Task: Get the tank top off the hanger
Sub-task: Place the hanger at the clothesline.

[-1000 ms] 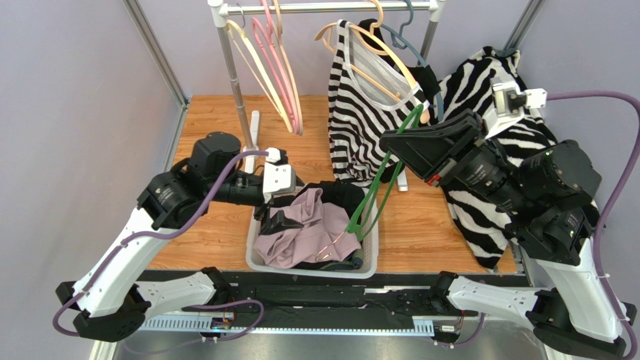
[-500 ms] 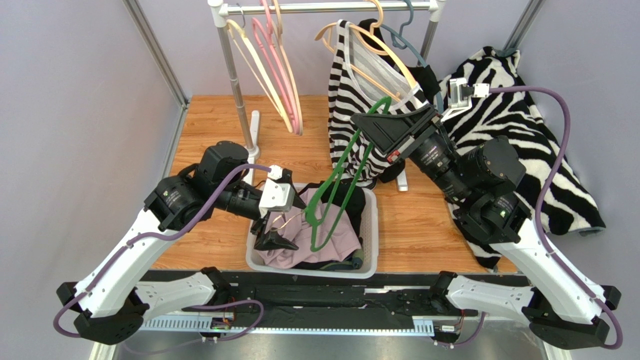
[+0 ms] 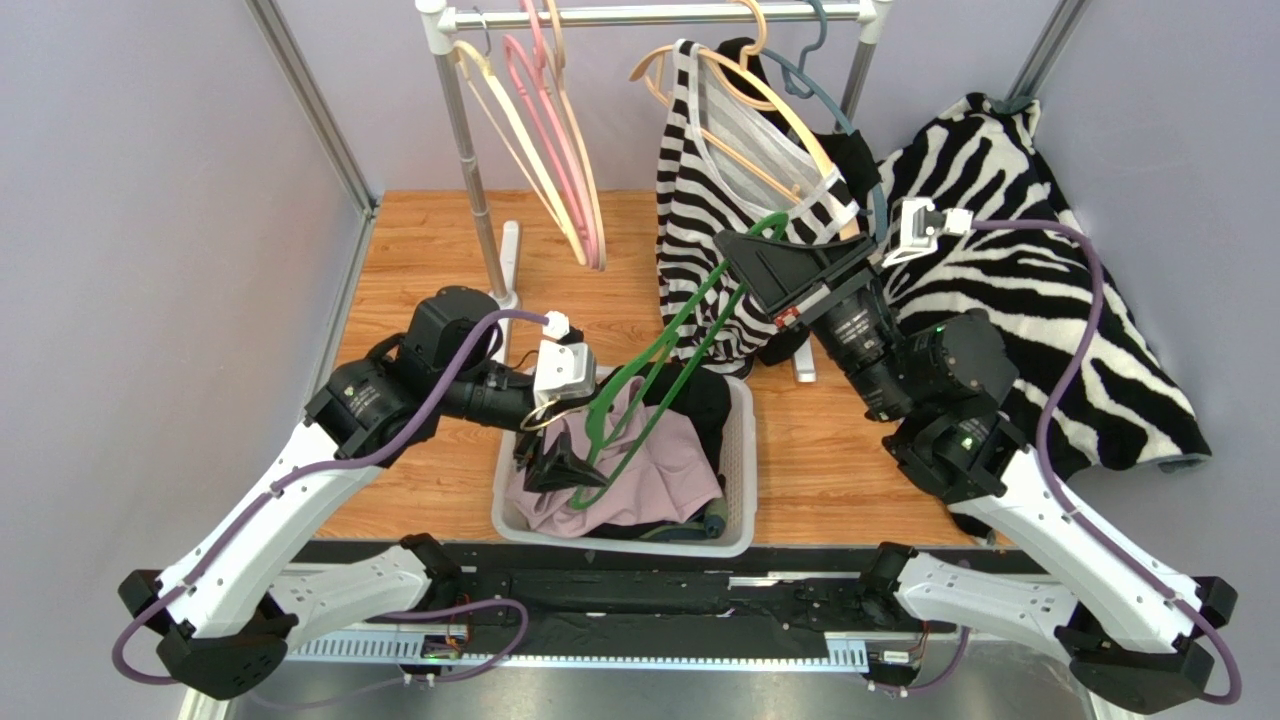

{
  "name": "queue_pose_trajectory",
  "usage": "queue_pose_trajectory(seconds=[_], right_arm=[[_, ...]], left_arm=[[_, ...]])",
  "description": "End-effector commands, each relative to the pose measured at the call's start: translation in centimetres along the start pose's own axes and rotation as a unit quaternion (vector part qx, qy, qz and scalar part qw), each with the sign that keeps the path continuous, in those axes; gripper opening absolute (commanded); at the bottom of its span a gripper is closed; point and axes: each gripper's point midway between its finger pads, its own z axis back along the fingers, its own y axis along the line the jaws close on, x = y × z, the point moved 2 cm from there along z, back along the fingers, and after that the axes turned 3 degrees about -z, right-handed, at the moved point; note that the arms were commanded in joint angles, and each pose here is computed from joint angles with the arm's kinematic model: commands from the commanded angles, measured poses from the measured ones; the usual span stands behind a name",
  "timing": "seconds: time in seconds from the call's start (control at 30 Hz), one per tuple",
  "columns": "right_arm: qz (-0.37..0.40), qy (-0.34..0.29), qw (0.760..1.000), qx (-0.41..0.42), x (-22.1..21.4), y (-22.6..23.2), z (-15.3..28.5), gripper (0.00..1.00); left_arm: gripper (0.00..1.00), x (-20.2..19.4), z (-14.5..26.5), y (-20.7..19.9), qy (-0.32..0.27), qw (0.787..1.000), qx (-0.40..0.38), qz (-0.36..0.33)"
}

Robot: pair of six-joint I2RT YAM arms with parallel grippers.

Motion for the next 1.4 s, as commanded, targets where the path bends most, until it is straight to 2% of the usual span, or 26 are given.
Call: queue_pose_trajectory(seconds=[0.0,0.17,0.2,0.27,0.4,0.47,0.5,0.53,0.6,0.63,0.7,0.73,0.77,0.83,0.9,0.93,0.97,1.0,1.1,1.2,1.23,1.27,1.3,1.33,1.37], right_arm=[[-0.068,-0.052,0.996,0.034,1.9,1.6,0.6,0.0],[-0.046,-0.058,0.997,0.034,2.7,2.3,1.3,0.0],[-0.04,-0.062,0.997,0.03,2.8,2.1,1.2,0.0],[-0.019,-0.065,0.997,0.023,3.1,2.0,1.4,0.0],[0.015,-0.069,0.997,0.017,4.3,2.7,1.6,0.0],[0.027,-0.053,0.998,0.006,4.1,2.4,1.3,0.0],[0.032,-0.041,0.999,0.007,4.1,2.7,1.2,0.0],[0.034,-0.033,0.999,0.007,4.2,3.4,1.1,0.0],[0.044,0.008,0.999,-0.012,2.8,2.6,0.8,0.0],[0.045,0.017,0.999,-0.011,2.8,3.0,0.8,0.0],[0.043,0.06,0.997,-0.023,1.2,2.2,0.5,0.0],[0.041,0.072,0.996,-0.025,0.8,2.2,0.3,0.0],[0.039,0.115,0.992,-0.016,-0.3,2.7,0.6,0.0],[0.035,0.156,0.987,-0.022,-1.7,2.4,0.1,0.0],[0.029,0.199,0.98,-0.012,-3.0,2.6,0.3,0.0],[0.031,0.213,0.976,-0.013,-3.4,2.6,0.6,0.0],[0.032,0.235,0.972,0.003,-3.7,3.4,1.1,0.0],[0.034,0.248,0.968,0.011,-3.9,3.8,1.5,0.0],[0.045,0.299,0.953,0.031,-4.7,4.7,2.9,0.0],[0.044,0.331,0.942,0.038,-5.4,4.8,4.0,0.0],[0.04,0.34,0.939,0.036,-5.7,4.7,4.0,0.0],[0.031,0.355,0.934,0.039,-6.1,4.7,4.3,0.0],[0.025,0.362,0.931,0.04,-6.3,4.7,4.3,0.0],[0.02,0.366,0.93,0.037,-6.5,4.6,4.2,0.0],[0.015,0.378,0.925,0.035,-6.9,4.3,4.0,0.0]], left_arm=[[0.99,0.6,0.0,2.4,-0.006,0.998,0.057,0.005],[0.87,1.0,-0.2,0.8,-0.028,0.999,0.006,0.019],[0.87,1.1,-0.2,0.5,-0.029,0.999,-0.002,0.022],[0.99,1.9,0.4,-0.2,-0.039,0.999,-0.015,0.01],[0.99,2.4,2.0,-3.0,-0.04,0.997,-0.06,-0.015],[0.99,1.9,2.6,-3.5,-0.033,0.995,-0.064,-0.073],[0.99,0.8,3.2,-4.1,-0.012,0.994,-0.062,-0.084],[0.99,-0.1,3.6,-2.7,0.02,0.989,-0.024,-0.147],[0.99,-1.0,5.0,-1.3,0.064,0.977,0.033,-0.199],[0.99,-1.8,6.1,0.8,0.113,0.961,0.085,-0.237],[0.99,-1.8,7.3,2.6,0.152,0.938,0.132,-0.281],[0.99,-1.8,8.7,4.1,0.192,0.913,0.171,-0.318],[0.99,-1.0,9.5,4.8,0.198,0.896,0.196,-0.345],[0.99,0.1,11.3,6.1,0.229,0.852,0.234,-0.409],[0.99,2.6,13.1,6.1,0.216,0.803,0.277,-0.481],[0.99,2.5,13.3,6.4,0.224,0.785,0.289,-0.5],[0.99,4.7,14.9,5.9,0.194,0.75,0.337,-0.535],[0.99,5.3,15.3,5.8,0.193,0.725,0.351,-0.56],[0.99,6.1,16.3,4.4,0.172,0.687,0.372,-0.6],[0.99,7.4,15.9,1.2,0.094,0.69,0.345,-0.63],[0.99,7.6,15.6,0.5,0.08,0.683,0.333,-0.645],[0.99,7.4,15.4,-0.3,0.073,0.672,0.322,-0.663],[0.99,7.6,14.7,-1.2,0.066,0.64,0.297,-0.706],[0.99,6.6,13.5,-1.0,0.072,0.627,0.275,-0.726],[0.99,6.4,13.2,-1.3,0.073,0.602,0.266,-0.749]])
